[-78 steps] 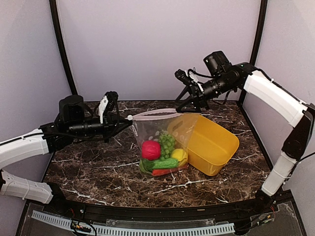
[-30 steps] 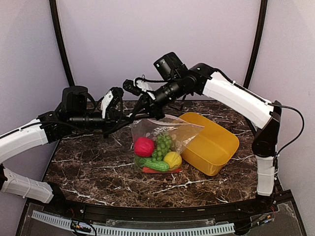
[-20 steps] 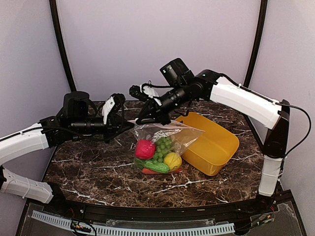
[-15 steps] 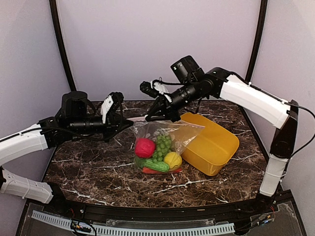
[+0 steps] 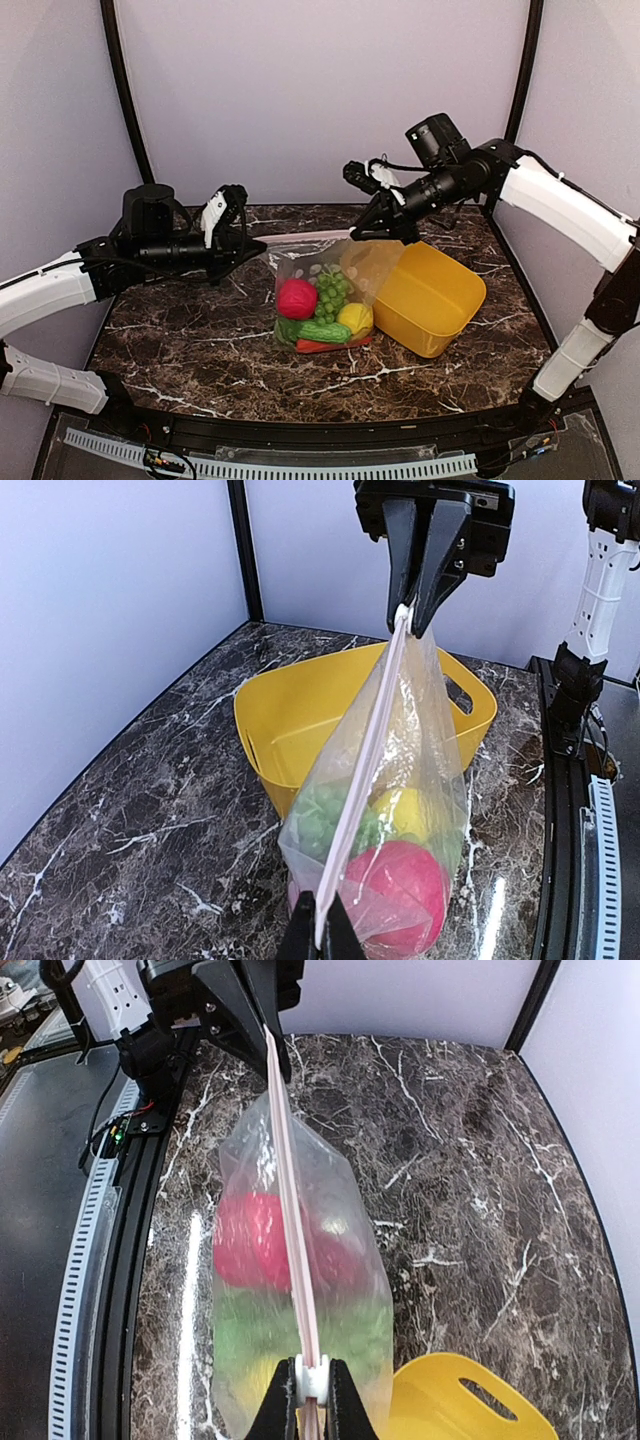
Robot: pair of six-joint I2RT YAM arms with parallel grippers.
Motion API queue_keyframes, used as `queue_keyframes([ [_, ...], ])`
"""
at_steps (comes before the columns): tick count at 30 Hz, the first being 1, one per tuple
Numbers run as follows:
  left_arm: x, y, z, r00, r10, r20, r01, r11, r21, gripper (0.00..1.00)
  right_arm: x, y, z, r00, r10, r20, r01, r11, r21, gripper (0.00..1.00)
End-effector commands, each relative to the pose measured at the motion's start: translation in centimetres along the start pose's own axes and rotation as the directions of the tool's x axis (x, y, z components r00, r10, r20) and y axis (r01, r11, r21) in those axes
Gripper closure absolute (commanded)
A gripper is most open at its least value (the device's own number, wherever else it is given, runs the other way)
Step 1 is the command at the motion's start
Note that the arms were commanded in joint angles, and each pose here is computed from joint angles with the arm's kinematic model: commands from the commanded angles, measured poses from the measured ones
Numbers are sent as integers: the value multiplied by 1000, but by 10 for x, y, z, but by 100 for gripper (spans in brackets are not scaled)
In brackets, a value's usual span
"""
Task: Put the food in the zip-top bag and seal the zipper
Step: Adjust the zipper on the zipper food storage bag.
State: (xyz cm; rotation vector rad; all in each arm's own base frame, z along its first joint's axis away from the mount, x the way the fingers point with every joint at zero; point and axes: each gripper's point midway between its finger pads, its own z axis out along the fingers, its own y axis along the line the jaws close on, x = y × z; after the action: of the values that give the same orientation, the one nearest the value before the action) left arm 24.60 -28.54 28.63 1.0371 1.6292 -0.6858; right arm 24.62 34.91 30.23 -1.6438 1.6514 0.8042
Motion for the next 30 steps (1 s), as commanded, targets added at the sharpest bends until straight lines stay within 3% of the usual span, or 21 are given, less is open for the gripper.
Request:
queue_keyframes([
  [1,30,24,-16,994,-40,-105,27,993,-119,99,60,-15,-47,981,97,-168,-70,985,156,100],
  [15,31,28,-19,994,-40,-100,27,991,-131,99,109,-16,-75,956,173,-236,-116,965,234,100],
  [30,25,27,-23,998,-19,-55,12,991,-133,99,98,-12,-81,973,144,-182,-105,972,210,97],
])
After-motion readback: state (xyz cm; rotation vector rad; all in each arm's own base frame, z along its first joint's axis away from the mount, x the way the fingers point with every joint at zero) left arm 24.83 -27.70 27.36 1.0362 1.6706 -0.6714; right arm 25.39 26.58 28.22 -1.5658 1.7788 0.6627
